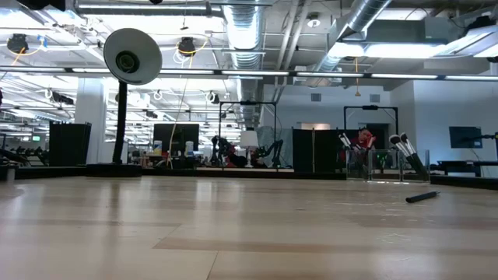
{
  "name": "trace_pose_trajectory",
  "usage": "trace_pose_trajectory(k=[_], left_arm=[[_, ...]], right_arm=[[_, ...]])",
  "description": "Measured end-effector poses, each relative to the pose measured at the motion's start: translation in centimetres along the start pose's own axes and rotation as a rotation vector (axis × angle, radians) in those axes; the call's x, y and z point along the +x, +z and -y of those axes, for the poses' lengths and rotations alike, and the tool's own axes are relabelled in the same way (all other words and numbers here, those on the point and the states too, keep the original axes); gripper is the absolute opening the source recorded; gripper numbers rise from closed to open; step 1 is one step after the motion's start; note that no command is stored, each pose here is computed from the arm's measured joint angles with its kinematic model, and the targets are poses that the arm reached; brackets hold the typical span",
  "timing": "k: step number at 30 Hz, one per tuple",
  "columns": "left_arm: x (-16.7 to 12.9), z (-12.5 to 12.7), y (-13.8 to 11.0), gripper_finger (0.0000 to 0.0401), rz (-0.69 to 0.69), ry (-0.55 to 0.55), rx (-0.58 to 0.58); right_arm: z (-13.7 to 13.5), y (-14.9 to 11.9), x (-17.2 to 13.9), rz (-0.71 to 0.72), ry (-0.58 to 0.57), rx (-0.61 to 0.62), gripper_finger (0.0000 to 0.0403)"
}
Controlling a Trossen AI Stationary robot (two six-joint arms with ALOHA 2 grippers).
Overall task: Sort items
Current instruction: Put the highlighter brush into the transparent organizer
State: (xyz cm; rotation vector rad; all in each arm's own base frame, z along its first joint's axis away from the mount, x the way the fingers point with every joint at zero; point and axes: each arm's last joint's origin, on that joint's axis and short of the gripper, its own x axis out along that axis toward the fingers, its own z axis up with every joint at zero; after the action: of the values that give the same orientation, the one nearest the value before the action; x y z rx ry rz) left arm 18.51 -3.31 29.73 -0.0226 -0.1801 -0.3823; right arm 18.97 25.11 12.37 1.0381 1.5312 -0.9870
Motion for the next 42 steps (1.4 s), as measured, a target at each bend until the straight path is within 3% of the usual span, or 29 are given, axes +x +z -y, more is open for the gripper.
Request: trace_pose_trajectory(k=[18,21,26,33,42], left_arm=[[0.0,0.1,-0.2,0.0083,0.000,-0.005,0.000],[0.0,0.1,-0.2,0.0083,0.002,-0.005,0.000],[0.0,0.1,-0.1,0.0083,0.008,-0.003,0.002],[0.0,0.1,-0.1,0.0083,0.015,-0.001,0.004],[0.0,0.1,0.0,0.0083,0.022,0.006,0.005]], right_arm=[[0.1,-0.7,-0.7,0.114,0.024,-0.105,0.0031],[0.4,-0.6,-1.7,0.279,0.002,-0.110,0.0033],[0.3,-0.7,-3.8,0.498,0.062,-0.112,0.0040],[-0.4,0.2,-5.1,0.703,0.149,-0.137,0.0030],[-0.6,4.7,-8.0,1.176,0.097,-0.150,0.0030]])
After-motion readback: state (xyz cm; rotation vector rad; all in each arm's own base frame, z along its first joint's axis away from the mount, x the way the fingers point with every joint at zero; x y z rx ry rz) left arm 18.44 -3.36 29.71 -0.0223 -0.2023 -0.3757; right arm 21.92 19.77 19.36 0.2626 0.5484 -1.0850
